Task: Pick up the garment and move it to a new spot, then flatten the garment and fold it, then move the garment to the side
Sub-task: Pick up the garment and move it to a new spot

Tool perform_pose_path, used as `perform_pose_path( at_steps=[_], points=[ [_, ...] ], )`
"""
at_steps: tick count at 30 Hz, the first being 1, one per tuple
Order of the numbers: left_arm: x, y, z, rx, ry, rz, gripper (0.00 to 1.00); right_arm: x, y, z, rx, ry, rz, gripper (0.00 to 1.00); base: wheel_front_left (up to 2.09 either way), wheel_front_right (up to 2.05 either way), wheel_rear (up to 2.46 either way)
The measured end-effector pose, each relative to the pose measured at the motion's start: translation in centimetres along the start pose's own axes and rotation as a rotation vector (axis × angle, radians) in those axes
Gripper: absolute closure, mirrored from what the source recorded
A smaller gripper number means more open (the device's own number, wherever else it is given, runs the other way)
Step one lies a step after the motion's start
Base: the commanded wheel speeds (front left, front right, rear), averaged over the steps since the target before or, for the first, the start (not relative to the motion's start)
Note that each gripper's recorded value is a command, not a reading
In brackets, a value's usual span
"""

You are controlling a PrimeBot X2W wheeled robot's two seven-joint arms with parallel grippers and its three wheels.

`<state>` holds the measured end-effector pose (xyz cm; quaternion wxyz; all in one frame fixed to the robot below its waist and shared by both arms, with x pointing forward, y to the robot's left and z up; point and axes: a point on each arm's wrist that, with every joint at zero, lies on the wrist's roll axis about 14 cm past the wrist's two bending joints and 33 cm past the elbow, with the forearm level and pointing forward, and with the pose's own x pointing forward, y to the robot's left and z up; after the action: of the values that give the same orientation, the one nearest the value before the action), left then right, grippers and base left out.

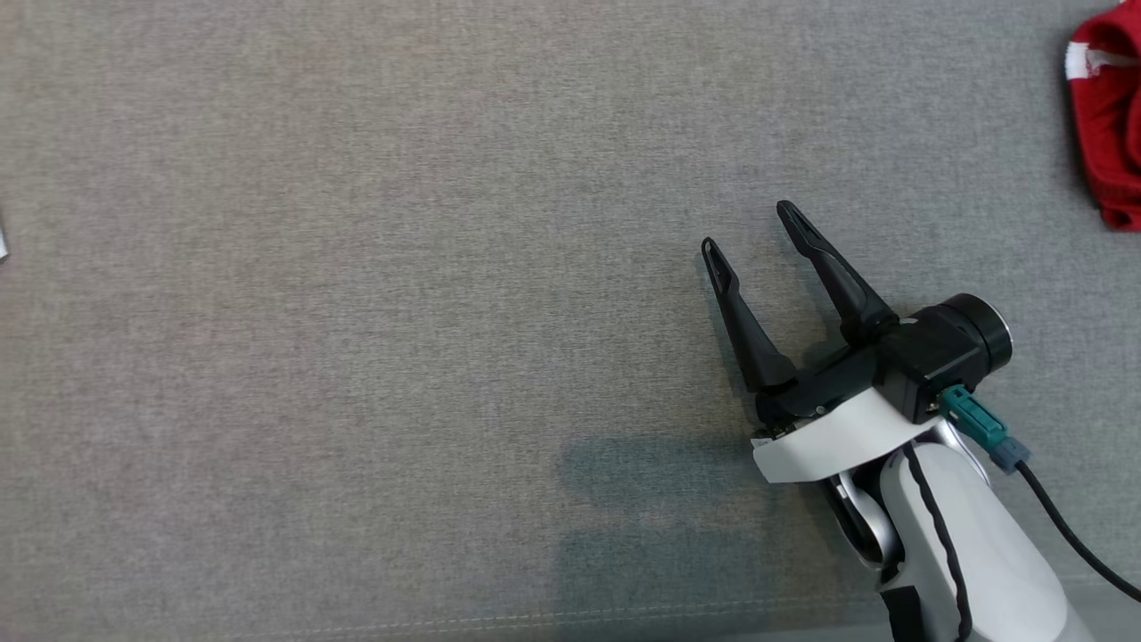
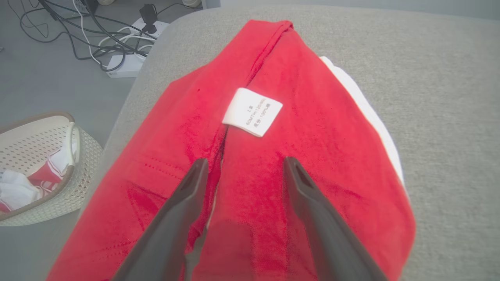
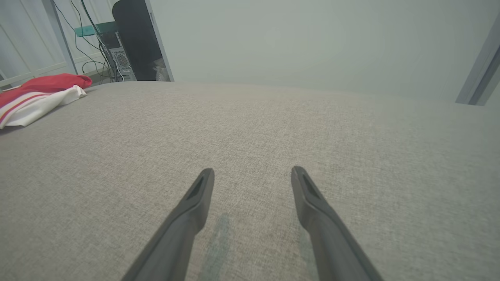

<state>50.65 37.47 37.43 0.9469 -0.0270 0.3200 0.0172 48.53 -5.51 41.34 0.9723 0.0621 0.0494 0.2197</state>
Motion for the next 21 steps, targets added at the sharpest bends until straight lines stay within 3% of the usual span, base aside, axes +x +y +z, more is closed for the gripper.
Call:
perform_pose_path(
  at_steps=[10,11,12,21],
  points=[
    [1.8,0.5,-2.7,0.028,0.108,0.027,0.00,-1.3,-1.4,0.3,-0.017,-0.004,-0.045,0.00,0.00,0.00,0.00],
    [2.0,0.3,-2.8,0.026,0.109,0.023,0.44,-1.4,-1.6,0.3,-0.018,-0.005,-0.051,0.00,0.00,0.00,0.00],
    [2.0,0.1,-2.7,0.030,0.104,0.016,1.00,-1.5,-1.8,0.4,-0.019,-0.005,-0.059,0.00,0.00,0.00,0.00],
    [1.5,-4.6,1.9,0.066,-0.043,-0.131,1.00,-2.6,-2.0,1.7,-0.010,-0.026,-0.084,0.00,0.00,0.00,0.00]
  ],
)
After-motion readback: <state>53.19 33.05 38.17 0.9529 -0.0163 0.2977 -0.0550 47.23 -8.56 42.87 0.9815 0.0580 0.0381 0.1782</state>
